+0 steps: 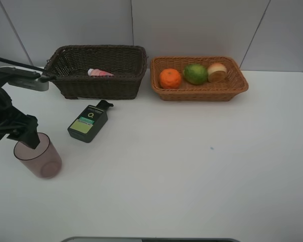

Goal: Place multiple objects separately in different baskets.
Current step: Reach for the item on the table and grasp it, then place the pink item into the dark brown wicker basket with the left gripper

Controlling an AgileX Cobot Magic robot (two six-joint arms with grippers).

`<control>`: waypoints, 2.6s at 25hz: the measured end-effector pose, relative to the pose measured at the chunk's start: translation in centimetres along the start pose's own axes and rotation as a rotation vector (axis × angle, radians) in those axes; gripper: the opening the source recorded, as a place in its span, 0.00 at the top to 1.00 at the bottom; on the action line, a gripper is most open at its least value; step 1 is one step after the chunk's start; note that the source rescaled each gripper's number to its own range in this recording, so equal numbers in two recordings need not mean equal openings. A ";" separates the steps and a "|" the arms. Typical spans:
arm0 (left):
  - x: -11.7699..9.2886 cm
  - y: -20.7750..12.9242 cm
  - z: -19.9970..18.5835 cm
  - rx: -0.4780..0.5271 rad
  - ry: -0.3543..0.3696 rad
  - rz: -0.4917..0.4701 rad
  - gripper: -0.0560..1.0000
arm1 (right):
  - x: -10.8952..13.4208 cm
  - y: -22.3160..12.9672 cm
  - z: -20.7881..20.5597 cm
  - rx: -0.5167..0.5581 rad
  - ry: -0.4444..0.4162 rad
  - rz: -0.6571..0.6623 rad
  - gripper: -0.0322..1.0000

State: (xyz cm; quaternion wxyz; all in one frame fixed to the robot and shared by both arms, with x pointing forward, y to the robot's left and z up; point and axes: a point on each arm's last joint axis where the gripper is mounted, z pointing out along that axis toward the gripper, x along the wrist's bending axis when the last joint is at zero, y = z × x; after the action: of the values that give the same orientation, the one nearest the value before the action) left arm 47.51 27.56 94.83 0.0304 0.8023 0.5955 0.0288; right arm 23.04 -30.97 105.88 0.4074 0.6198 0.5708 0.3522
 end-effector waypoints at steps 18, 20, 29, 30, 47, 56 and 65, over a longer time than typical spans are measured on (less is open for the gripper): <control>0.0 -0.8 4.6 0.021 0.007 0.017 0.03 | 0.0 0.0 0.0 0.000 0.000 0.000 0.07; 0.0 -0.7 4.7 0.017 0.008 0.017 0.11 | 0.0 0.0 0.0 0.000 0.000 0.000 0.07; 0.0 -0.7 4.8 0.015 0.008 0.017 0.95 | 0.0 0.0 0.0 0.000 0.000 0.000 0.07; 0.0 -0.7 4.8 0.015 0.008 0.017 0.94 | 0.0 0.0 0.0 0.000 0.000 0.000 0.07; 0.0 -0.6 4.8 0.013 0.009 0.017 0.94 | 0.0 0.0 0.0 0.000 0.000 0.000 0.07; 0.1 -0.2 2.2 -0.057 0.023 0.003 0.94 | 0.0 0.0 0.0 0.000 0.000 0.000 0.07; 1.1 4.9 -4.5 -0.178 0.046 -0.106 0.94 | 0.0 0.0 0.0 0.000 0.000 0.000 0.07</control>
State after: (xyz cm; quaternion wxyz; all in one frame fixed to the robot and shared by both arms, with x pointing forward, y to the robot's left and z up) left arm 52.16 27.26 99.78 0.0896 0.7628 0.6328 0.0984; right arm 23.04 -30.97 105.88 0.4074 0.6198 0.5708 0.3522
